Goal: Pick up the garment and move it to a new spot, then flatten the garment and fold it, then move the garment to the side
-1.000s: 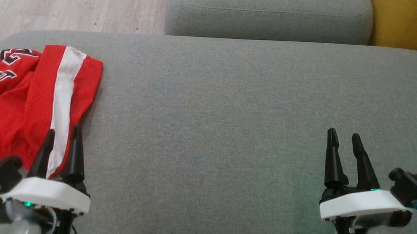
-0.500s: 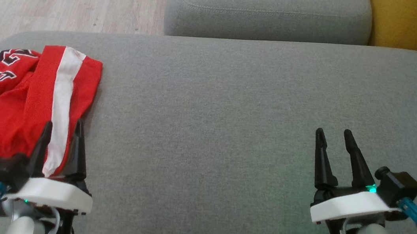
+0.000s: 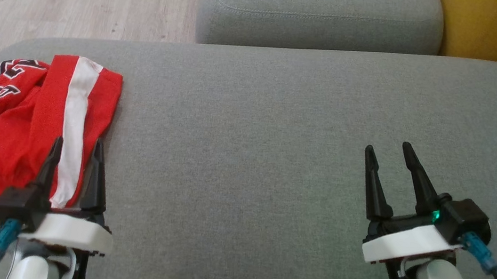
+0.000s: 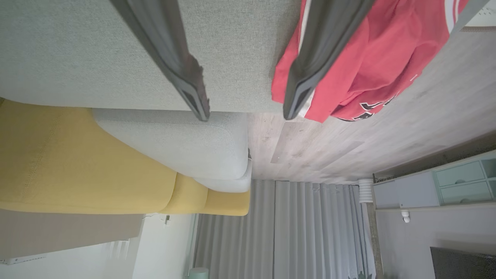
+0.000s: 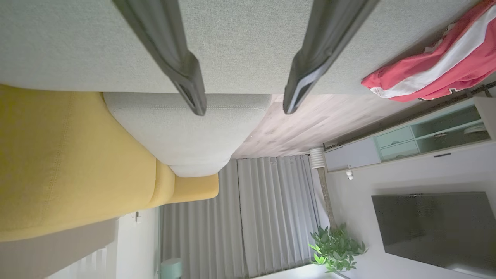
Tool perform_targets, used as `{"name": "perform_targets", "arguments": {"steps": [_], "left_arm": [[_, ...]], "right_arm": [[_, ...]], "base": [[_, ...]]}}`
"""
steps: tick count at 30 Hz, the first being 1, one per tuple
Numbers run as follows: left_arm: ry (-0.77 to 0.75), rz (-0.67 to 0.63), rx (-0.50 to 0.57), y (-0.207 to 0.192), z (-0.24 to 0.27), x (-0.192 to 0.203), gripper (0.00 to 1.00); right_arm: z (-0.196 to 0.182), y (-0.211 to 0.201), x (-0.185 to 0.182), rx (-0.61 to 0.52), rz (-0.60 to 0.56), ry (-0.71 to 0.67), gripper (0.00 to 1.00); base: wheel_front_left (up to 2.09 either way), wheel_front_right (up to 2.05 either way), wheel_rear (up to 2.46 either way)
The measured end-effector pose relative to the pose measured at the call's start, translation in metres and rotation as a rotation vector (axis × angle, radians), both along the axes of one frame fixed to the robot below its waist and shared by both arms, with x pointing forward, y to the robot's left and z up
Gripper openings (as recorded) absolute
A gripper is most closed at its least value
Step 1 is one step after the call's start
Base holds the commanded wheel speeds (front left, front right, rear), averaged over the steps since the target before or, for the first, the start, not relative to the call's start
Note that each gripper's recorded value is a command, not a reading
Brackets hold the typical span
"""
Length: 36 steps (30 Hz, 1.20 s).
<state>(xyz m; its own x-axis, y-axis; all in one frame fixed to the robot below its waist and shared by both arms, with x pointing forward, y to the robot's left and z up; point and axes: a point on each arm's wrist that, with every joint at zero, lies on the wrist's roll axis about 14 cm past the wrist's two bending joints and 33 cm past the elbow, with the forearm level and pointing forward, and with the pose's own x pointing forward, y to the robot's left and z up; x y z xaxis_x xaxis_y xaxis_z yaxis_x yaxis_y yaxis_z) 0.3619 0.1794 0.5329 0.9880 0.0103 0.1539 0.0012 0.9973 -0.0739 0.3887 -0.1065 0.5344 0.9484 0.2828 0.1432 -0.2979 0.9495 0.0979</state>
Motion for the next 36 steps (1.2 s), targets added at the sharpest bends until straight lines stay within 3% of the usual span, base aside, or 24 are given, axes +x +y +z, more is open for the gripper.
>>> {"name": "perform_targets", "arguments": {"steps": [24,36], "left_arm": [[0.013,0.007,-0.013,0.001,-0.005,0.0,1.0],[0.065,0.164,-0.042,0.047,-0.022,-0.023,1.0]], "right_arm": [[-0.008,0.004,0.0,-0.018,0.01,0.019,1.0],[-0.017,0.043,0.007,0.007,0.117,0.055,1.0]], "base": [[0.0,0.0,0.0],[0.0,0.0,0.0]]}}
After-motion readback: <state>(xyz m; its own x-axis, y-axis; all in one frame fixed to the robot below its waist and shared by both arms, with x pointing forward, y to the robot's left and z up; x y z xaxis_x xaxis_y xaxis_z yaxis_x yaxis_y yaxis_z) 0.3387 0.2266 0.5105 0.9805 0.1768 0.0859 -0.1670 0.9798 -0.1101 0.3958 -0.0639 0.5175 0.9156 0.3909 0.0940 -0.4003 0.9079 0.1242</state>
